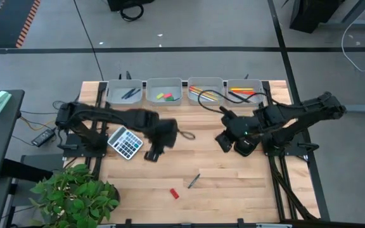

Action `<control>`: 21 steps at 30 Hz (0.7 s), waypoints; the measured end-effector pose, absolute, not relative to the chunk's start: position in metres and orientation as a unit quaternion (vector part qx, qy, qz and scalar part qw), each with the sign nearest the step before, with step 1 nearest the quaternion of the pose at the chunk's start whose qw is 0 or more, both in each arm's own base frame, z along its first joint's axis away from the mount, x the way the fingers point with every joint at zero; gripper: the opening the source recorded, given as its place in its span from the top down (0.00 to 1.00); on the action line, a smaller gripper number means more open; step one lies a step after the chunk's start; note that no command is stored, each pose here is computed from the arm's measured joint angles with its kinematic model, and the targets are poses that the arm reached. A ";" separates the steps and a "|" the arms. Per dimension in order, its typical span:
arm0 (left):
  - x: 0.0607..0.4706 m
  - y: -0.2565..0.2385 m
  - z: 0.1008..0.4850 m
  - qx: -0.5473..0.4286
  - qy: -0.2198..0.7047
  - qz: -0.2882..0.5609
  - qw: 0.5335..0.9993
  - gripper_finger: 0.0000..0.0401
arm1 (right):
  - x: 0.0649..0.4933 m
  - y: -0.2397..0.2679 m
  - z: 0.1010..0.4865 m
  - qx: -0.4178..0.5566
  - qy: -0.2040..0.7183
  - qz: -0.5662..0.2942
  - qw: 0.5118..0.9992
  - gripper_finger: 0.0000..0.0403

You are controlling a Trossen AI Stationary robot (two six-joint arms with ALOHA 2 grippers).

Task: Sort crayons/erasers/pens/pencils in bins
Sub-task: Put the red eraser into the gray bin

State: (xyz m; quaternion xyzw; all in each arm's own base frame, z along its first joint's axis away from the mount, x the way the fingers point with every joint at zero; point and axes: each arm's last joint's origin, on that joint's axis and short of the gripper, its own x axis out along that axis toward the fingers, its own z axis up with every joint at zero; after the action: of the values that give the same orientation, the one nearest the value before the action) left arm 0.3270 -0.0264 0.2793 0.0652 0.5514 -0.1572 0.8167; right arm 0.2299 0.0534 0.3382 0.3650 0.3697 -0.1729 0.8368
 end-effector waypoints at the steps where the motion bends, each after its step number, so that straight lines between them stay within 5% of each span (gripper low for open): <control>1: 0.329 -0.035 0.275 0.063 0.555 -0.168 0.812 0.53 | 0.228 0.059 0.339 0.369 0.369 -0.166 0.837 0.84; 21: 0.403 -0.172 0.223 0.103 0.578 -0.287 0.757 0.45 | 0.180 0.145 0.341 0.310 0.352 -0.100 0.878 0.84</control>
State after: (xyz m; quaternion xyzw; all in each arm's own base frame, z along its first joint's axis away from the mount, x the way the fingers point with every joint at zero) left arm 0.4026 -0.1717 0.2234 0.1032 0.5781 -0.2865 0.7570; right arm 0.1797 0.1454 0.3408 0.3098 0.3519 -0.1003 0.8775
